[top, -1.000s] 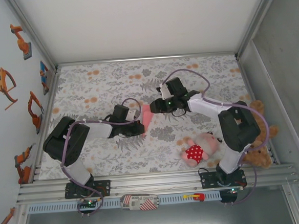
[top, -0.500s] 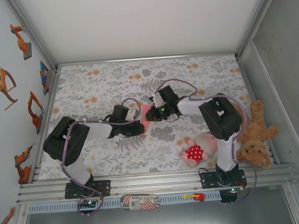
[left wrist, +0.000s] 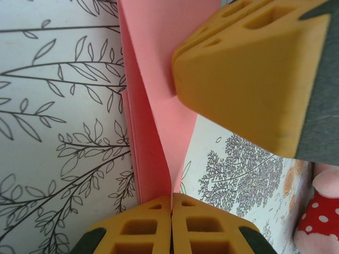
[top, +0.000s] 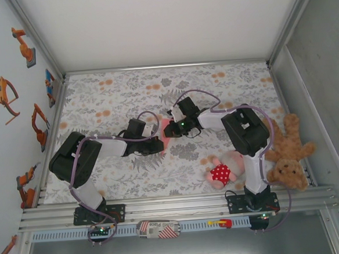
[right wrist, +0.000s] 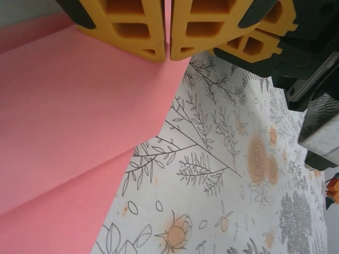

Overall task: Fold a paper plane with a square sheet of paper (pick it up from the middle)
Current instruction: Fold the wing for the fifth time at the center of the table.

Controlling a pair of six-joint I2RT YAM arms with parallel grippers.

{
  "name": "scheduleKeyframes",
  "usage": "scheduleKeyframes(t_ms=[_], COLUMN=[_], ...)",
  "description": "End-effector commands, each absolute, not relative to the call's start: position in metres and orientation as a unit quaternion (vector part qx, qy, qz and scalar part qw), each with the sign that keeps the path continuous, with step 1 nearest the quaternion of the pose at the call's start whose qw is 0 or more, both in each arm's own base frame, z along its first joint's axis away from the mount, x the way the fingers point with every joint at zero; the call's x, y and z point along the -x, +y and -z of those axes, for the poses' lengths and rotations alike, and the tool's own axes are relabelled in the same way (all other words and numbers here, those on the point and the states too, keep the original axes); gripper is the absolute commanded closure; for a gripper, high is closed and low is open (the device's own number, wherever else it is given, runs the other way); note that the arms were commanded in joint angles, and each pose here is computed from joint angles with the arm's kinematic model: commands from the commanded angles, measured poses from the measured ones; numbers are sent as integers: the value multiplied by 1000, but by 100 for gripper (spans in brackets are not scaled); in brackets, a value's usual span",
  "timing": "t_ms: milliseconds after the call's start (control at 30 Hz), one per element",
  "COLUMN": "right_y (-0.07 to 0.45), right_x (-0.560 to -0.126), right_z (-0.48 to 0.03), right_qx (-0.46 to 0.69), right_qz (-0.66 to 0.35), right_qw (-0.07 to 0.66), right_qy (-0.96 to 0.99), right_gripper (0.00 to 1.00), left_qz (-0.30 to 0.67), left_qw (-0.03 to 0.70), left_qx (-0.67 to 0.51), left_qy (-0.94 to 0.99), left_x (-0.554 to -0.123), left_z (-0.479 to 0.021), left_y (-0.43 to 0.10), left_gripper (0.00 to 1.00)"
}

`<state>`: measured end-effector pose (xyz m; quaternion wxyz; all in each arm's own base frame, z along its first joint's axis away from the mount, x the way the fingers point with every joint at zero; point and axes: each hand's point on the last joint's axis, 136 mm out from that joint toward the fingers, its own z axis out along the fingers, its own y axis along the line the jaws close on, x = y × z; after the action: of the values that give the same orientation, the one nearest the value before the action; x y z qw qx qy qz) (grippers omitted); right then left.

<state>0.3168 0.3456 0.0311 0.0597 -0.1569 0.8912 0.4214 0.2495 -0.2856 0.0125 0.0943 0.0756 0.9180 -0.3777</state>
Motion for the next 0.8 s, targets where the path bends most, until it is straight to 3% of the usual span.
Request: scheduleKeyframes(t_ms=[0,767], right_y=[349,336], right_x=[-317,-320], right_z=[-28,-3], right_qx=[166,146], right_qz=[-413,-362], right_qw=[56,48], right_qy=[894,919], right_gripper=[89,89], left_qz=[347,344], left_qw=[47,36], left_qx=[-54,-55], left_qy=[935,937], left_x=[-233,-230], left_z=[13,14], left_y=[-272,-272], left_gripper=[90,88])
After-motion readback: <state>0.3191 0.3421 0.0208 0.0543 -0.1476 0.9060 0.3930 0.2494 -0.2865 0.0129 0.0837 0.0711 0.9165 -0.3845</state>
